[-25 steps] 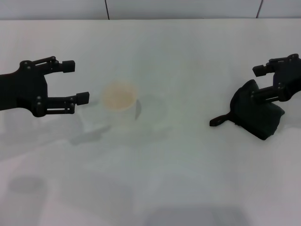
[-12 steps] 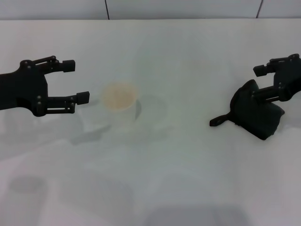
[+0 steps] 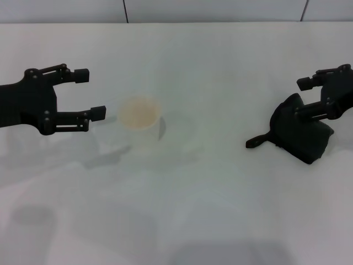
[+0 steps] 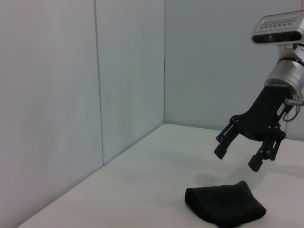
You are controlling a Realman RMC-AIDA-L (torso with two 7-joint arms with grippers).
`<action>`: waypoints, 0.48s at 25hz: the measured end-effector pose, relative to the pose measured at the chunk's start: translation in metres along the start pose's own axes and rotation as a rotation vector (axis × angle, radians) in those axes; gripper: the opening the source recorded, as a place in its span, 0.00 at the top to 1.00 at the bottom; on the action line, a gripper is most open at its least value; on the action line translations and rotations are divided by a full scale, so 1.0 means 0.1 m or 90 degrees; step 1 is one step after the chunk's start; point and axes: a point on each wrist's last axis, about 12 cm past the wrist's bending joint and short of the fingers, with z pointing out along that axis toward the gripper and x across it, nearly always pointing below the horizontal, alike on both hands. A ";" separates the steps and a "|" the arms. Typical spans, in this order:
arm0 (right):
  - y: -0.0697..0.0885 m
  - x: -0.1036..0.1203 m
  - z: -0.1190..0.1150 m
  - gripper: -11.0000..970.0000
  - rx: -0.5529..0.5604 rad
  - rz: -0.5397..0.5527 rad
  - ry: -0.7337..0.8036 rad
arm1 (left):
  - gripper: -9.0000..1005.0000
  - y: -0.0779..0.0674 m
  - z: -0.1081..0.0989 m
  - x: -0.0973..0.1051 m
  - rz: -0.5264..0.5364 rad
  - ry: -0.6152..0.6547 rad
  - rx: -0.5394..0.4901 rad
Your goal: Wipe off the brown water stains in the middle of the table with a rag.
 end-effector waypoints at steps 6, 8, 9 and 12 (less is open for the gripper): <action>-0.01 -0.02 0.00 0.14 -0.001 -0.002 0.000 | 0.12 0.01 0.00 -0.01 0.002 0.000 -0.001; -0.01 -0.02 0.01 0.14 -0.001 -0.002 0.000 | 0.12 0.01 0.00 -0.01 0.002 0.000 -0.001; -0.01 -0.02 0.01 0.14 -0.001 -0.002 -0.001 | 0.12 0.01 0.00 -0.01 0.002 0.000 -0.001; -0.01 -0.02 0.01 0.14 -0.001 -0.002 -0.001 | 0.12 0.01 0.00 -0.01 0.002 0.001 -0.001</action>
